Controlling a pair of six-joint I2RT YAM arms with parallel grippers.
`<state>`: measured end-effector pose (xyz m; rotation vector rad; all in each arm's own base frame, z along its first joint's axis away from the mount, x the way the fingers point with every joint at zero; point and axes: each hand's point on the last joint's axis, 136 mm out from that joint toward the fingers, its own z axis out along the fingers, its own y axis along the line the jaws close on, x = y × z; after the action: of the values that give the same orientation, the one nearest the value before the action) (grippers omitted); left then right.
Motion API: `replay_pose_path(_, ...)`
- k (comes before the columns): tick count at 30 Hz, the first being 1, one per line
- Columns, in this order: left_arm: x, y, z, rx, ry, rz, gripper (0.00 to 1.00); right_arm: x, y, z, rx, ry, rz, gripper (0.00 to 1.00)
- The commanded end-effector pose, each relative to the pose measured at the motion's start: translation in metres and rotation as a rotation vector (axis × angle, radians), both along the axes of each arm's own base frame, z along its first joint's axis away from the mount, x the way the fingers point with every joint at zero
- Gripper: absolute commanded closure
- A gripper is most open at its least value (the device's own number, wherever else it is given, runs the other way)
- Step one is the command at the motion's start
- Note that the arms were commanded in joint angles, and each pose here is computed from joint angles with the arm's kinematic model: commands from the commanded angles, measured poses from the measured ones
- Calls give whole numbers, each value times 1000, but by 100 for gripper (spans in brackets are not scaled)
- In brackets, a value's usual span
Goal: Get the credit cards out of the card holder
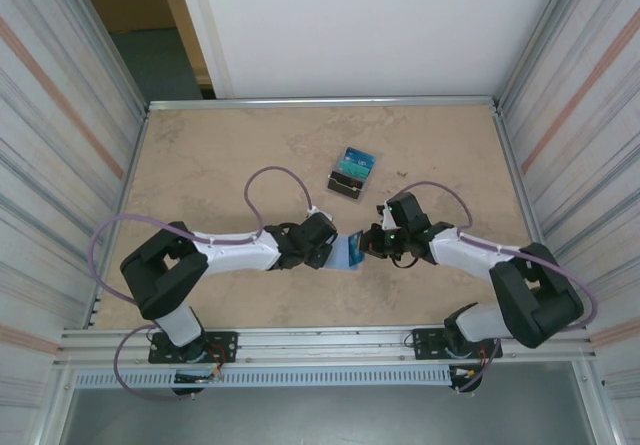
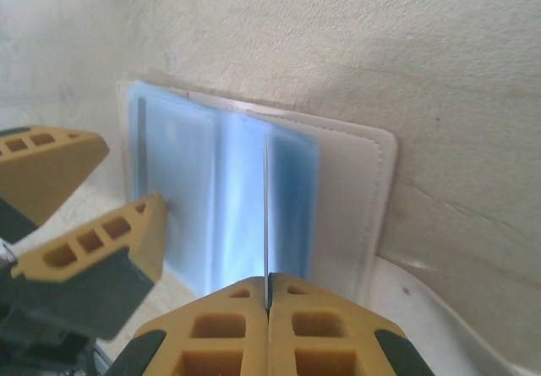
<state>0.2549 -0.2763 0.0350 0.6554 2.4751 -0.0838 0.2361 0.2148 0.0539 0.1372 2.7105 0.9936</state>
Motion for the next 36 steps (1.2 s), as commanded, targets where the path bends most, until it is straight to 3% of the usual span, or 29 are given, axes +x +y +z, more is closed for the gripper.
replay_pose_path(1, 2, 14, 9, 51, -31, -17, 37, -3, -13, 11, -56, -45, 12, 96)
replay_pose_path(13, -10, 10, 59, -138, -63, 14, 26, 5, -28, 75, -165, -254, 88, 99)
replay_pose_path(23, -32, 45, 95, -276, -93, 99, 2, 28, -36, 110, -273, -382, 138, 100)
replay_pose_path(36, -24, 57, 117, -368, -118, 134, 1, 104, -44, 144, -368, -522, 218, 100)
